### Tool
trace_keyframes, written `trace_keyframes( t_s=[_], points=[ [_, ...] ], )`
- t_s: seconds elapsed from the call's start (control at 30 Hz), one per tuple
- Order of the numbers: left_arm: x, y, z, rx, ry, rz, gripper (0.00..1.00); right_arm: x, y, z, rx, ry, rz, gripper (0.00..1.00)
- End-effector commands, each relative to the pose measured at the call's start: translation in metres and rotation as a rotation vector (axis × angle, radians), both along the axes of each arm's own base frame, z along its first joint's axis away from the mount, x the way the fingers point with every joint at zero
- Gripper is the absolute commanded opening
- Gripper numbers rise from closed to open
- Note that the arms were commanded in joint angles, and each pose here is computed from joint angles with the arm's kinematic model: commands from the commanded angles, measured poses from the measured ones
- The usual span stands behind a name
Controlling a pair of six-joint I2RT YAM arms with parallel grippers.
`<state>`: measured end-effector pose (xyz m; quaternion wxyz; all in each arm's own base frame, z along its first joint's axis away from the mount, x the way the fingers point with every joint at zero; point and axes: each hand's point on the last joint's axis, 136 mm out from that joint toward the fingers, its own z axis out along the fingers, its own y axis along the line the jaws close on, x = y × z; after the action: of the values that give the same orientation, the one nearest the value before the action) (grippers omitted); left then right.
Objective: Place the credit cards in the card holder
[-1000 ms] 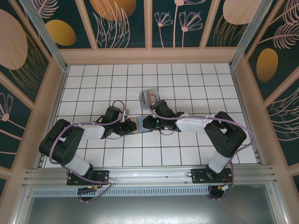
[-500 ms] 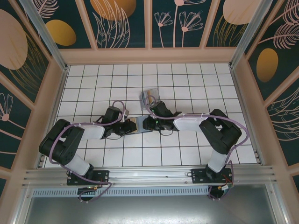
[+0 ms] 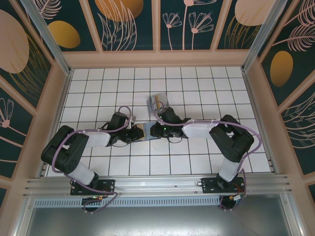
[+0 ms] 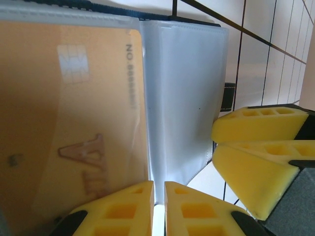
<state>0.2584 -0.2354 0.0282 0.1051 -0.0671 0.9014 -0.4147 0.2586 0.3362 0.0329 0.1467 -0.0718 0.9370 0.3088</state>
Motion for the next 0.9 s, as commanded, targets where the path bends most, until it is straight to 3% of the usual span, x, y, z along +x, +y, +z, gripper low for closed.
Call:
trace_keyframes(
  t_s=[0.0, 0.37, 0.87],
  points=[
    [-0.001, -0.003, -0.002, -0.007, 0.007, -0.002, 0.16, -0.009, 0.012, -0.002, 0.037, 0.029, 0.041, 0.36],
    [0.000, -0.004, 0.001, -0.017, 0.003, 0.000, 0.15, -0.009, 0.024, 0.025, 0.287, 0.069, 0.052, 0.34],
    [0.004, -0.007, 0.014, -0.065, 0.000, 0.038, 0.18, -0.013, 0.045, 0.036, 0.476, 0.121, 0.084, 0.33]
  ],
)
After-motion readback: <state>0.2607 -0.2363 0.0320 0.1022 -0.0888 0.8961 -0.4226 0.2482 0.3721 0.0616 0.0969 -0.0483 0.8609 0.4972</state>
